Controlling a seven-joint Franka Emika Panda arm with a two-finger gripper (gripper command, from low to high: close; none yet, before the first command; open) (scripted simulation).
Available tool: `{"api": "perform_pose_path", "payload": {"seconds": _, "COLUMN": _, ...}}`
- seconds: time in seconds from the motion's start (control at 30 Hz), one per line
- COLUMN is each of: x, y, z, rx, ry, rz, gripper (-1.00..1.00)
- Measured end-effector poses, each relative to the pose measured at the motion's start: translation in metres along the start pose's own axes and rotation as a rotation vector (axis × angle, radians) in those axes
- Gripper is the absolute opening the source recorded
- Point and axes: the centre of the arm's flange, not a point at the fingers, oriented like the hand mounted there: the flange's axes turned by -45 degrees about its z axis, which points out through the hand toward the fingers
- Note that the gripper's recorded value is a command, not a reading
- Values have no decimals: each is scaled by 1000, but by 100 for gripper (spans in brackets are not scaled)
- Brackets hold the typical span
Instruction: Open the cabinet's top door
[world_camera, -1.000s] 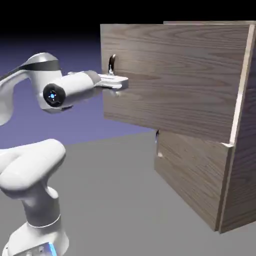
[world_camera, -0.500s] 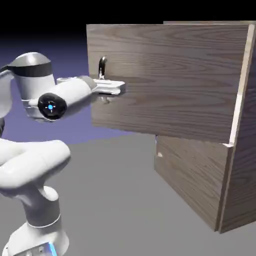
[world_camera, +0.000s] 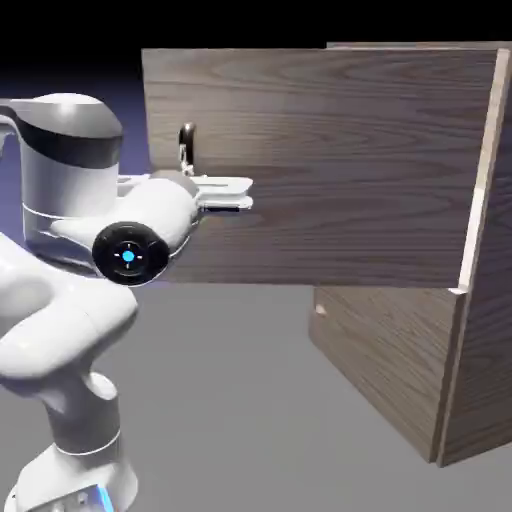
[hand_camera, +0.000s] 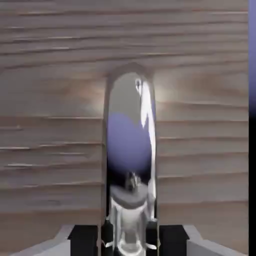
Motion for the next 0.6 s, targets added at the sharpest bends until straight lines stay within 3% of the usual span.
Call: {"api": "perform_pose_path", "payload": {"seconds": 0.6, "x": 0, "y": -77, "z": -138, "rx": -351, "ry": 0, "rz": -1, "gripper": -100}}
